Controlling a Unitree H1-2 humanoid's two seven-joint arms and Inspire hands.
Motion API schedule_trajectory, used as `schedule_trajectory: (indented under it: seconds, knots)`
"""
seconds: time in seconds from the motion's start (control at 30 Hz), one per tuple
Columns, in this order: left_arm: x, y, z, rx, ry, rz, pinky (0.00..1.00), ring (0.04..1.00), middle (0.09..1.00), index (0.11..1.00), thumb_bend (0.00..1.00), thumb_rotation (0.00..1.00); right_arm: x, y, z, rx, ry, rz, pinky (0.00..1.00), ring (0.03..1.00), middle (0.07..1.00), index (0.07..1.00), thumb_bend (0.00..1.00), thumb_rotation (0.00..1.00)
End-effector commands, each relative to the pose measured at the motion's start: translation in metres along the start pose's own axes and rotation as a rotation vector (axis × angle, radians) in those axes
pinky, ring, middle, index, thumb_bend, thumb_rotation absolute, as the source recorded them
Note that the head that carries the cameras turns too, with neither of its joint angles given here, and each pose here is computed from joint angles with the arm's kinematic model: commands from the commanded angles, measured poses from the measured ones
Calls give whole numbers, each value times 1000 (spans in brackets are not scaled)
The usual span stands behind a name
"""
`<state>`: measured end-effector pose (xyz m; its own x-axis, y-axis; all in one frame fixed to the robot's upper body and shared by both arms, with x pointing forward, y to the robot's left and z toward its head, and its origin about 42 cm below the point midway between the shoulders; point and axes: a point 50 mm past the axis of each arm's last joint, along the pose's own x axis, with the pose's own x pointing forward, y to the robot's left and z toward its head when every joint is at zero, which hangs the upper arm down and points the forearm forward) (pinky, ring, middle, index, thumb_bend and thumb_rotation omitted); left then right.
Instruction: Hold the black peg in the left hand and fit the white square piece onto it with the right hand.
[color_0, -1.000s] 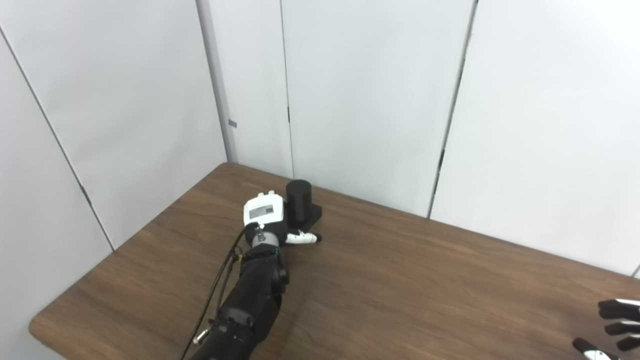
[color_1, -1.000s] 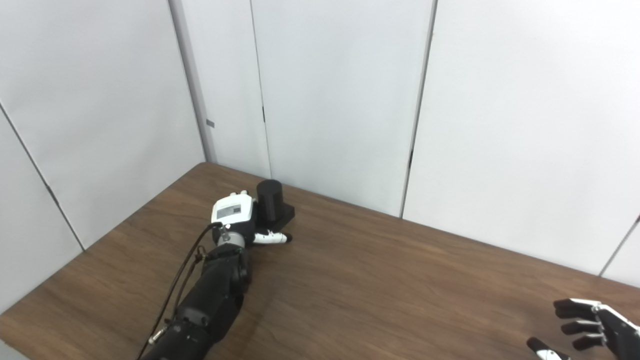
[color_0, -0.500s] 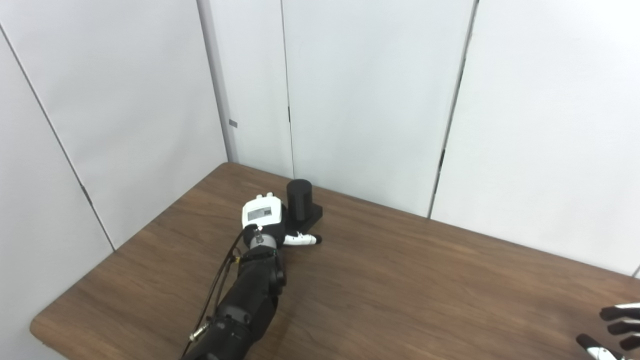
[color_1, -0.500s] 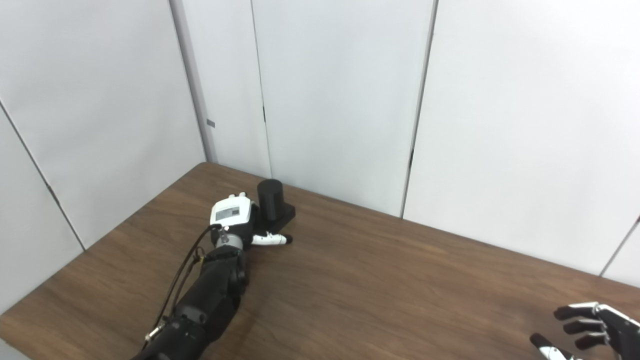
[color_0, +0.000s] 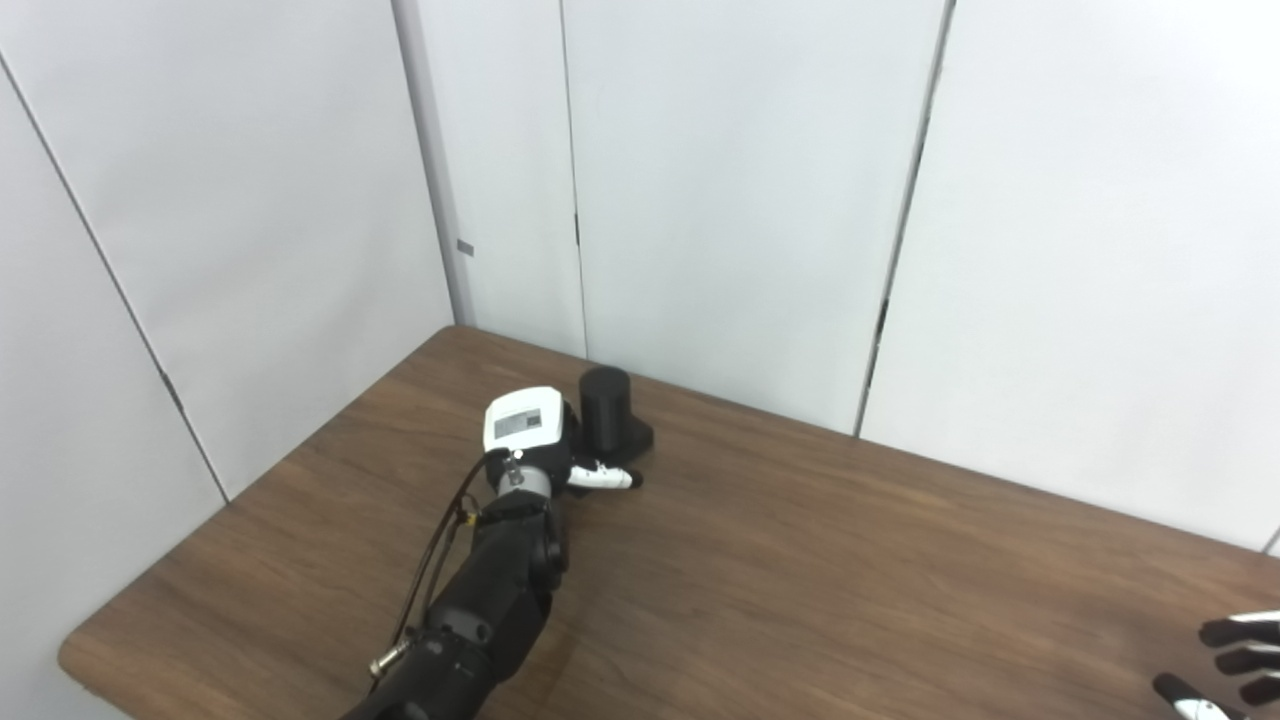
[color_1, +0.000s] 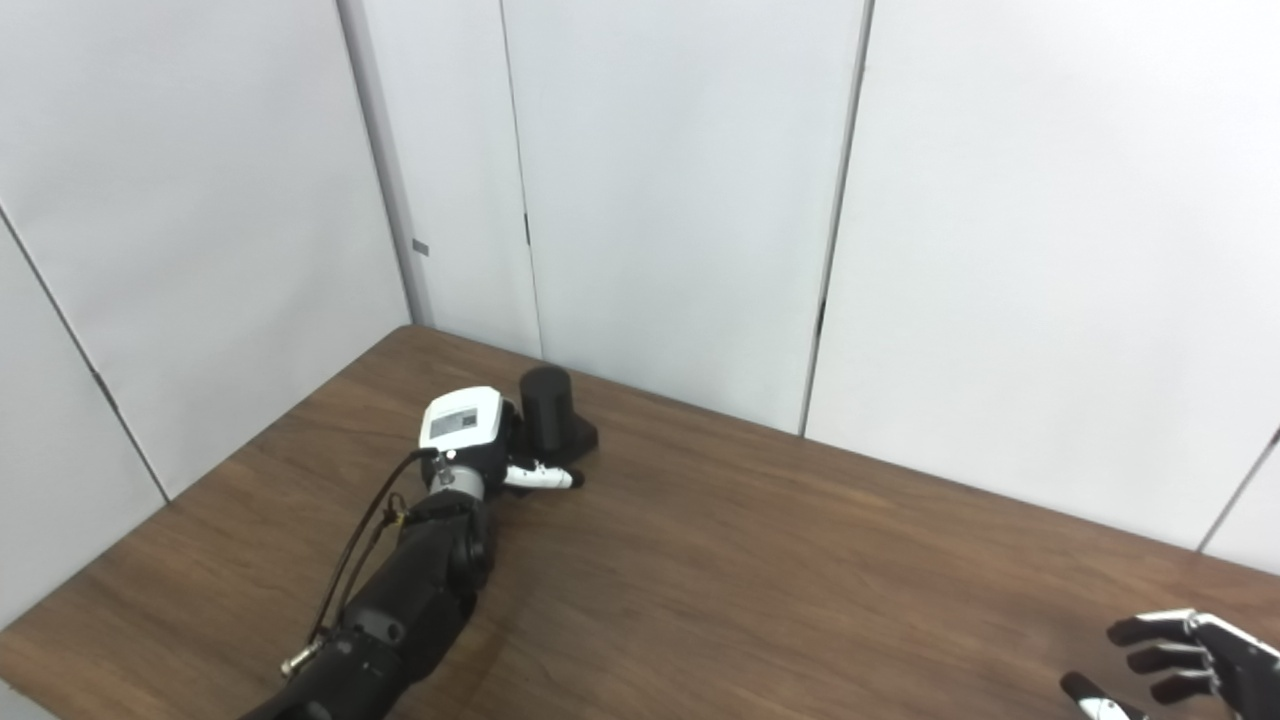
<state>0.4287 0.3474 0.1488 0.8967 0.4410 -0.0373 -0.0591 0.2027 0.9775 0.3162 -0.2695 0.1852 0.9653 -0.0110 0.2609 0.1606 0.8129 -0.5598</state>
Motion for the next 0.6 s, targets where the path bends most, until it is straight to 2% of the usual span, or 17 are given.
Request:
schedule_trajectory:
  seconds: [0.0, 0.13, 0.3, 0.57]
  knots:
    - [3, 5, -7, 11, -27, 0, 757, 859, 809, 485, 530, 66, 9, -13, 17, -7, -72, -41, 439, 543, 603, 489, 499, 113]
    - [-1, 1, -5, -7, -101, -37, 744, 836, 800, 482, 523, 57, 9, -12, 19, -1, -74, -46, 445, 546, 605, 489, 499, 112]
    - [-8, -4, 1, 18, -183, -64, 799, 832, 816, 483, 524, 61, 10, -12, 21, 0, -78, -47, 437, 535, 593, 489, 499, 112]
    - [-29, -10, 15, -30, -404, -133, 870, 867, 834, 487, 523, 70, 9, -9, 25, 5, -83, -49, 444, 539, 597, 489, 499, 113]
